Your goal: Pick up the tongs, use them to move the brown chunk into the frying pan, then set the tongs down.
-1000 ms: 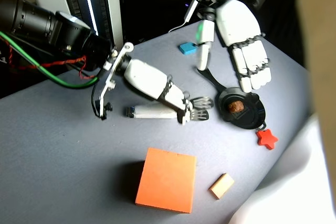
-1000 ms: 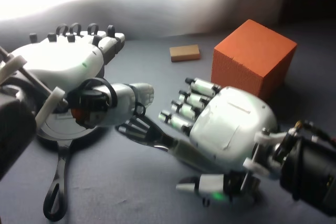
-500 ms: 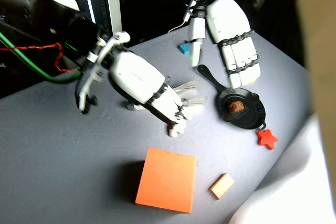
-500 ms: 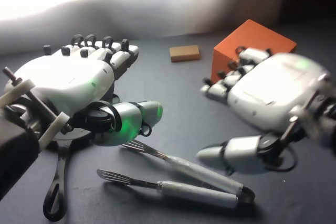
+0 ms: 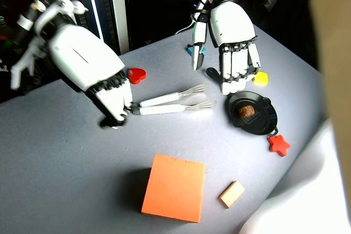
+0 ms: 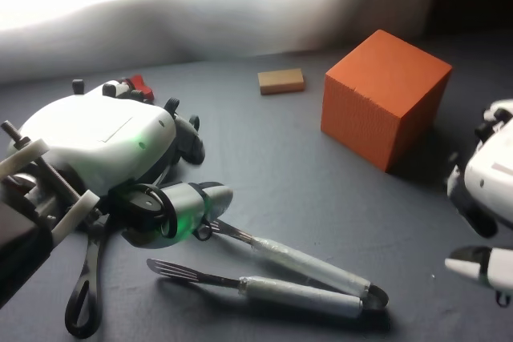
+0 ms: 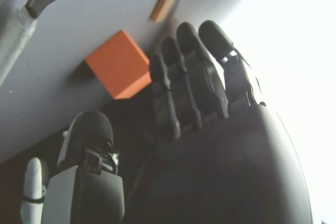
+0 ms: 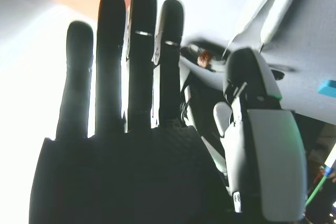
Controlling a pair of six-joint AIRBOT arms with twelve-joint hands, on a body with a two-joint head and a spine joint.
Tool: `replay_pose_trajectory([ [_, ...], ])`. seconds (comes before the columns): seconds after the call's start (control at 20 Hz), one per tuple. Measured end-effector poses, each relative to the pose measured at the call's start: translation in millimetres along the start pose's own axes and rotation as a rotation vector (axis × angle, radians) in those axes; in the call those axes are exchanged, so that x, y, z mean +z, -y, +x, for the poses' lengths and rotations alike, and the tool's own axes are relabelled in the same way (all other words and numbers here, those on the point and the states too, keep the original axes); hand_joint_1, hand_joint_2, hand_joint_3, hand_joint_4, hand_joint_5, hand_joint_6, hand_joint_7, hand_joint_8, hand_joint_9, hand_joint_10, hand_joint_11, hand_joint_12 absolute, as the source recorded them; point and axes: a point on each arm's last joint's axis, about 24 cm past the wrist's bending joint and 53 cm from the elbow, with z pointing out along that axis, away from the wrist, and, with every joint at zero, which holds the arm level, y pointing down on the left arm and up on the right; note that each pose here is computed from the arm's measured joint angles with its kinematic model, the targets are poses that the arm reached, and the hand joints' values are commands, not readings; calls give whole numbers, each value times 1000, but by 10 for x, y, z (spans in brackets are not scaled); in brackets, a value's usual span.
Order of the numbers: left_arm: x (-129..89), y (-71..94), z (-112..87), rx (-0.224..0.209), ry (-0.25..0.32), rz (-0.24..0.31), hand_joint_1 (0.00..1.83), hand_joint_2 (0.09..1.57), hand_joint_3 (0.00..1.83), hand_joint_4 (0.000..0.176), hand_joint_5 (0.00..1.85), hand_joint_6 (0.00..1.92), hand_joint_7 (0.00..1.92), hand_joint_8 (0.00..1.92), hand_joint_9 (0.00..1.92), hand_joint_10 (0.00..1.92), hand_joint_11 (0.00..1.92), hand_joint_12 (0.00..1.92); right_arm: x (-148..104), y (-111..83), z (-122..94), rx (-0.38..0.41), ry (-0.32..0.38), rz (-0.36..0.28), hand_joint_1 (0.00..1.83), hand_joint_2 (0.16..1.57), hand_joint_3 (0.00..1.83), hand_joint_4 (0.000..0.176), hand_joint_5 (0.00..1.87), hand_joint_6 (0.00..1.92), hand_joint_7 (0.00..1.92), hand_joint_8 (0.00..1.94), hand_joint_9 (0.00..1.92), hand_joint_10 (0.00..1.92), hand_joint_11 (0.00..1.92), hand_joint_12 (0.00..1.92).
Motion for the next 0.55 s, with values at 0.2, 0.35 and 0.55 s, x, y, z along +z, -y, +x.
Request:
replay_pose_trajectory([
  [0.2, -1, 11, 7, 3, -4, 5, 350, 1464, 15, 0, 887, 1683, 974, 1765, 898, 1920, 771, 1921, -65, 123, 16, -43, -15, -6, 301, 1471, 71, 0, 1091, 1625, 1348, 1575, 1258, 1914, 1173, 1921],
  [0.35, 6, -1, 2, 5, -2, 4, 321, 1499, 10, 0, 914, 1690, 1043, 1747, 949, 1921, 847, 1921, -88, 128, 0, -26, -33, -79, 480, 1507, 63, 0, 1073, 1609, 1321, 1666, 1262, 1921, 1235, 1921],
  [0.55, 15, -19, -35, 12, 11, 0, 348, 1503, 5, 0, 907, 1759, 1037, 1782, 980, 1921, 910, 1921, -167, -142, 100, -41, -100, -284, 485, 1507, 42, 0, 1101, 1659, 1324, 1727, 1272, 1921, 1252, 1921],
])
